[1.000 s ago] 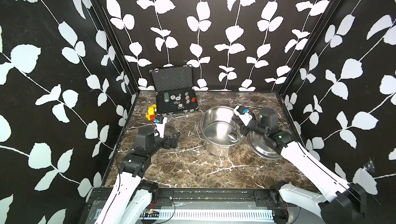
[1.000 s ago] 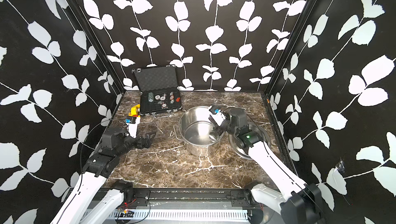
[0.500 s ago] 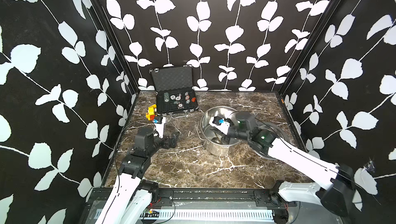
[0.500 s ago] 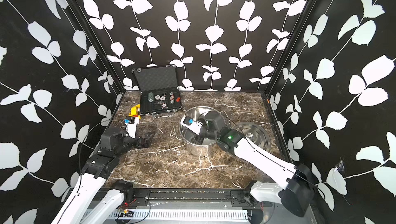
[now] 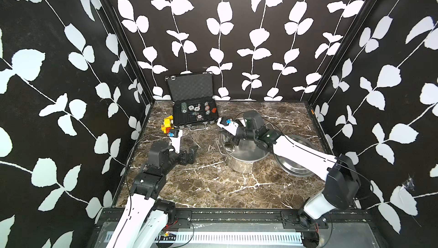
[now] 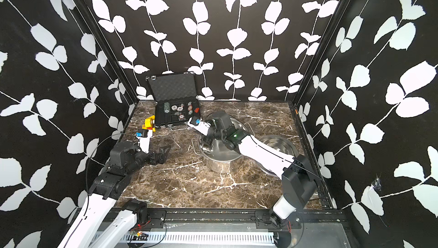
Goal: Stir the soup with a spoon
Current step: Stir the soup in the pan with a stick.
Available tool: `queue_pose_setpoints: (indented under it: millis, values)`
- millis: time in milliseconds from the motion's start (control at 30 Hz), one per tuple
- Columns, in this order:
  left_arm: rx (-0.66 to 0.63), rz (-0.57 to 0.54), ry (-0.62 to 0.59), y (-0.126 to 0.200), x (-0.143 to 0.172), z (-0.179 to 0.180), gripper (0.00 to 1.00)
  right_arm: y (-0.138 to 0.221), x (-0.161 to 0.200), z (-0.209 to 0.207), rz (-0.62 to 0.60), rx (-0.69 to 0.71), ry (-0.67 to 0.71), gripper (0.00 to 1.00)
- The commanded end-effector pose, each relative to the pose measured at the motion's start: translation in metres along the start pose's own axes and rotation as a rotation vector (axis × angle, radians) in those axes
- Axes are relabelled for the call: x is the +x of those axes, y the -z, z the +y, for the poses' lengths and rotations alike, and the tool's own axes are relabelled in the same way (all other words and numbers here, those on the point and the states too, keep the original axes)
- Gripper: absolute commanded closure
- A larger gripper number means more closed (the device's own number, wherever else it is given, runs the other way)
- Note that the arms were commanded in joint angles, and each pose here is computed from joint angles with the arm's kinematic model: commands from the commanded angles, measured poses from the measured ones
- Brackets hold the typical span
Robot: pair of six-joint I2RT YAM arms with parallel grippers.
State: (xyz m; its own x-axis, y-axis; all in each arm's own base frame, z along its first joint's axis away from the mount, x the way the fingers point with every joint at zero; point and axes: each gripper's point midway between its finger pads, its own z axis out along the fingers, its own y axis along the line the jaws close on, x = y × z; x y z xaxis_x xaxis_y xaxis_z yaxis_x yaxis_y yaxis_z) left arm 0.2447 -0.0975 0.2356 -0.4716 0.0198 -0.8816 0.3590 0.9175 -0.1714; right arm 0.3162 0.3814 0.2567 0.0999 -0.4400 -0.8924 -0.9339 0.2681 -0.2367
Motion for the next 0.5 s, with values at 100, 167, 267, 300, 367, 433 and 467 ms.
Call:
queue_pose_setpoints:
  millis: [100,167,267,300,367,433,467]
  values:
    - [-0.007,-0.011,-0.012,0.0,0.0,0.001,0.01,0.016,-0.025,-0.05,-0.121,0.07,0.002,1.0]
    - [-0.006,-0.009,-0.013,0.0,0.001,0.001,0.01,0.023,-0.018,-0.062,-0.12,0.087,-0.021,1.0]
    - [-0.005,-0.01,-0.012,0.0,0.001,0.001,0.01,0.037,-0.011,-0.081,-0.123,0.113,-0.051,1.0]
    - [-0.007,-0.01,-0.013,0.0,0.001,0.001,0.01,0.039,0.002,-0.082,-0.104,0.114,-0.075,1.0]
    - [-0.008,-0.009,-0.012,0.0,0.001,0.001,0.01,0.043,0.019,-0.089,-0.08,0.123,-0.103,1.0]
    - [-0.006,-0.009,-0.013,0.0,0.001,0.001,0.01,0.061,0.017,-0.094,-0.086,0.151,-0.101,1.0]
    - [-0.007,-0.008,-0.012,0.0,0.001,0.001,0.01,0.065,0.021,-0.095,-0.08,0.156,-0.109,1.0]
